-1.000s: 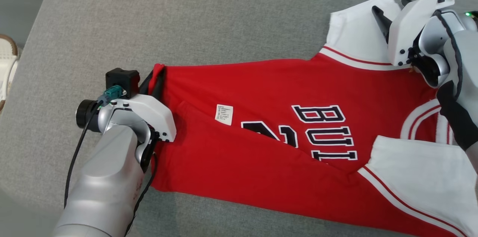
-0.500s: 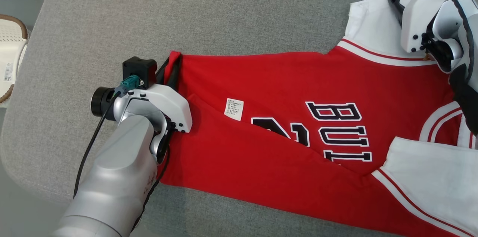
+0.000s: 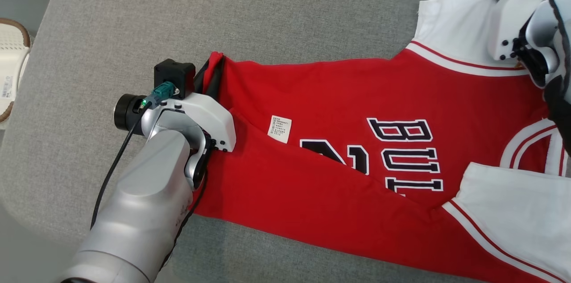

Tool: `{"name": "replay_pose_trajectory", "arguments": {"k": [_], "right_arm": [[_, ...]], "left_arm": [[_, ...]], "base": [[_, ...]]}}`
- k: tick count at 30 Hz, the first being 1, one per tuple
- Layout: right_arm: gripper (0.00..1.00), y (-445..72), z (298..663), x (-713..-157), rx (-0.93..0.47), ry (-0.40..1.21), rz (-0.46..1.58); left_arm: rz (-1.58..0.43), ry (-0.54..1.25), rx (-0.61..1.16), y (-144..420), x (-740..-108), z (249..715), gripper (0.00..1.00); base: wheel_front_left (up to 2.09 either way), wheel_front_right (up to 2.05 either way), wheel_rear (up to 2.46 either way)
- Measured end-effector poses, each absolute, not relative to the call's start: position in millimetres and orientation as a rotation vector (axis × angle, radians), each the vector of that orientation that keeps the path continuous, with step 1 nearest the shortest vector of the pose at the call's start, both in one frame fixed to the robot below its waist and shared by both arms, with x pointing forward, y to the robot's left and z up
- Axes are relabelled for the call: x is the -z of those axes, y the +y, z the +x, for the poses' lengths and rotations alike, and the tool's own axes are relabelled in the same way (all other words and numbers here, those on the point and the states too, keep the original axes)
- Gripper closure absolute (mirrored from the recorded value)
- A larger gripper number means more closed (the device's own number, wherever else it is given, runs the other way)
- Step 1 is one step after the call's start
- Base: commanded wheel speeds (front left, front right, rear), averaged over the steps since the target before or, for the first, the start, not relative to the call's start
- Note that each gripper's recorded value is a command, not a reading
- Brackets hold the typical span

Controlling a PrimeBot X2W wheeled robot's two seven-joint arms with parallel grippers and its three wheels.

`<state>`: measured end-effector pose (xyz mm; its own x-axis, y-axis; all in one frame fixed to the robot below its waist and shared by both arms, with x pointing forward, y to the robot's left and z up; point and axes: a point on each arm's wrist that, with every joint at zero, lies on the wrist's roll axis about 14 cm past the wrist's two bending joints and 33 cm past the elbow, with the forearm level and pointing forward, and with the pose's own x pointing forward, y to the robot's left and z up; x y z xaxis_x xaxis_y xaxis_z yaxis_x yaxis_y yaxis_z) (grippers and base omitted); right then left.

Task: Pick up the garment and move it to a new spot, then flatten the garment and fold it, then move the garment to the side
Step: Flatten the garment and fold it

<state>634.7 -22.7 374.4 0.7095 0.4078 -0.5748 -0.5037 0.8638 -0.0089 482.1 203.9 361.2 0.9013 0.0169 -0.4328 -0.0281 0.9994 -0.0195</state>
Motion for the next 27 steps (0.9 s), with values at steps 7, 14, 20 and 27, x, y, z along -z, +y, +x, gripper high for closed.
{"name": "replay_pose_trajectory", "arguments": {"k": [7,14,20,27], "right_arm": [[1.0,-44,653,-414,-0.45,0.407,-0.144],[1.0,-67,652,-444,-0.39,0.3,-0.111],[1.0,-66,631,-457,-0.387,0.248,-0.062],[1.0,-65,591,-463,-0.402,0.211,0.016]], "left_arm": [[0.007,0.359,0.003,199,-388,503,1.0],[0.031,0.308,0.019,198,-403,514,1.0],[0.037,0.293,0.036,193,-409,509,1.0],[0.041,0.31,0.032,196,-402,490,1.0]], "base": [[0.0,0.0,0.0],[0.0,0.0,0.0],[0.0,0.0,0.0],[0.0,0.0,0.0]]}}
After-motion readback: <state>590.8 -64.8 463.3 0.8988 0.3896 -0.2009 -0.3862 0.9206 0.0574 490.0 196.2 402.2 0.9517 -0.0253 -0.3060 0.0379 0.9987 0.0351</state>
